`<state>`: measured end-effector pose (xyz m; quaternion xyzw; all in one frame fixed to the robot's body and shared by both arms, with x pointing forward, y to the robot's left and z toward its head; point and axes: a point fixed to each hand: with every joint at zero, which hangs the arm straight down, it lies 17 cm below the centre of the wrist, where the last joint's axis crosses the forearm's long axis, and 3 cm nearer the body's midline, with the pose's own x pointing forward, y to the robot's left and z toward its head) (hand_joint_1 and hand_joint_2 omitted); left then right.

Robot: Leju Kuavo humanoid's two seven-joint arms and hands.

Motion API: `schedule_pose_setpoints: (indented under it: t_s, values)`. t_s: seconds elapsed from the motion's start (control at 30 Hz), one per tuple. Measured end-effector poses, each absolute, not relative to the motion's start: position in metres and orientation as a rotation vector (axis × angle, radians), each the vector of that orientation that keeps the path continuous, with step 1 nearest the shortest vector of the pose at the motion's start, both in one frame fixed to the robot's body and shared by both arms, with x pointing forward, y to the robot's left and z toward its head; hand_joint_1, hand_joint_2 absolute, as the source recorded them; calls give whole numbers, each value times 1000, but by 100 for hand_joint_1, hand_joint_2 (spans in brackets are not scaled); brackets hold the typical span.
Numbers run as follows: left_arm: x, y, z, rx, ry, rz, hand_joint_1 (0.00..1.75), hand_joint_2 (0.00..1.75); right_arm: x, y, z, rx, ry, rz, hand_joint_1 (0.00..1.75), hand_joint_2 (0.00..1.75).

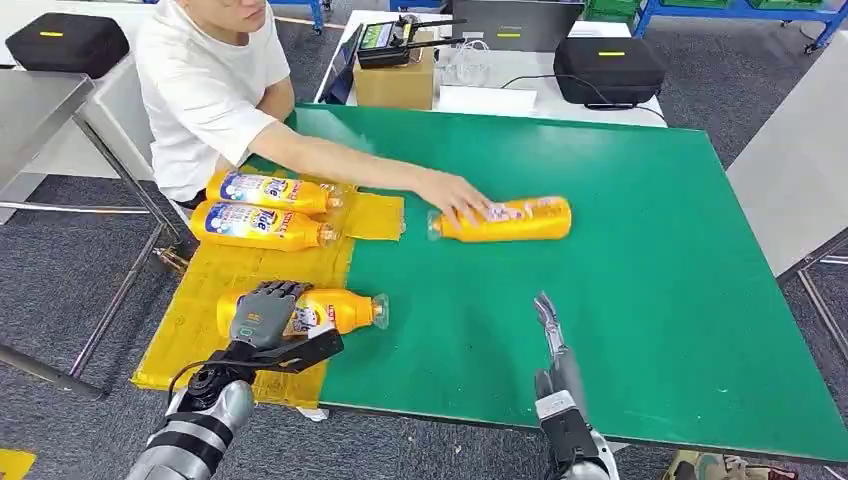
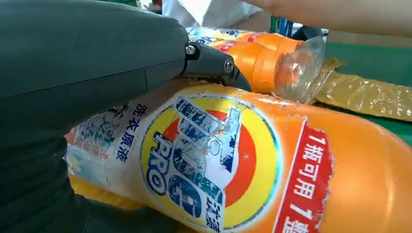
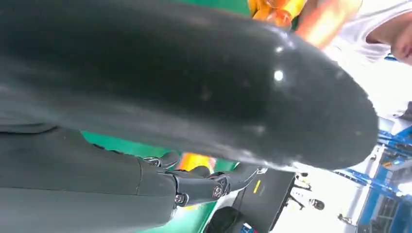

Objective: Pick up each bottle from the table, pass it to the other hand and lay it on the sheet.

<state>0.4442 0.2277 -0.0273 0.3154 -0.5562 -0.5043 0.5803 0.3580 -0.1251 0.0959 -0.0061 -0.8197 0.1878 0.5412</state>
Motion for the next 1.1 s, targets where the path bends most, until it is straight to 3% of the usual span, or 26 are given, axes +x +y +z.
schedule_pose_setpoints:
  t_s: [0.07,0.1,0.43,0.7,1.0,1.1]
  values:
    - [446,228,-31,706,-1285,-1174,124,175,358,-124,95,-8,-1943,447,0,0]
    - [447,227,-33,674,-1273,-1167,0,175,358,-124,94,-7,-1941,446,0,0]
    - [458,232,-39,545,-1228,-1084,0,175,362,-123,92,-1,-1934,443,0,0]
    - [440,191,-14,79,-1391,-735,0,175,364,-123,92,9,-1947,426,0,0]
    - [422,171,5,23,-1489,-632,0,175,365,-125,88,-15,-1946,428,0,0]
    - [408,155,24,54,-1575,-562,0,175,367,-134,85,-206,-1949,509,0,0]
